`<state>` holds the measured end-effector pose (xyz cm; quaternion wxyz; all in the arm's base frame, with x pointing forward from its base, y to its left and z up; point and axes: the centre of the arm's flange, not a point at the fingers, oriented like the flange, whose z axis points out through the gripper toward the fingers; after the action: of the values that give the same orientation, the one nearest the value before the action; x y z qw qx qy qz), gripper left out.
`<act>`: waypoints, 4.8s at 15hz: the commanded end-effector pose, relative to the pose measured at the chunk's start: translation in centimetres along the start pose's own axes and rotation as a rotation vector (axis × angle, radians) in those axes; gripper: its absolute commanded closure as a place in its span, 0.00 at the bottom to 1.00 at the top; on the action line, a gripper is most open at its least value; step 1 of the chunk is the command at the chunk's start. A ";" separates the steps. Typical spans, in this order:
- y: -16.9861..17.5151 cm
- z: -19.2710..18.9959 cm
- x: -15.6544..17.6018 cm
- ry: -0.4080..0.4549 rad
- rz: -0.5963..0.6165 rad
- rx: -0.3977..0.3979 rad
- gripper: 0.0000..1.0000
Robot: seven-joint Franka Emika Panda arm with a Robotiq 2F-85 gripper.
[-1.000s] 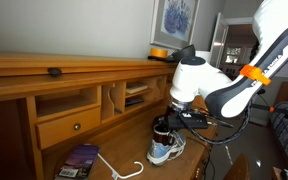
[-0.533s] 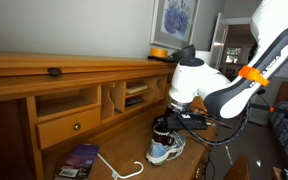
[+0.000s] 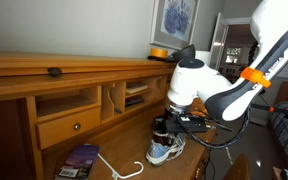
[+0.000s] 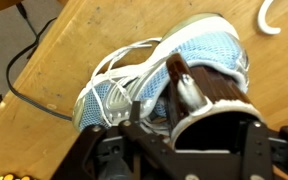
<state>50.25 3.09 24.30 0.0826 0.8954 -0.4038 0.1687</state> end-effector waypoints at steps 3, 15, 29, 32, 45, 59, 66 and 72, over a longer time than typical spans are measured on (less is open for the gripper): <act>-0.2 -2.6 -0.5 0.067 0.002 -0.013 0.00; -7.9 -9.1 -3.3 0.116 -0.302 0.146 0.00; -23.9 -3.2 -13.0 0.180 -1.042 0.187 0.00; -25.6 -1.3 -14.6 0.236 -1.140 0.141 0.00; -29.6 5.1 -15.8 0.360 -1.204 0.021 0.00; -30.8 5.6 -15.8 0.357 -1.176 -0.052 0.00; -30.4 3.0 -16.3 0.340 -1.165 -0.039 0.00; -29.8 2.1 -17.2 0.318 -1.185 -0.103 0.00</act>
<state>63.90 34.15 14.75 0.2513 0.9253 0.1705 0.2270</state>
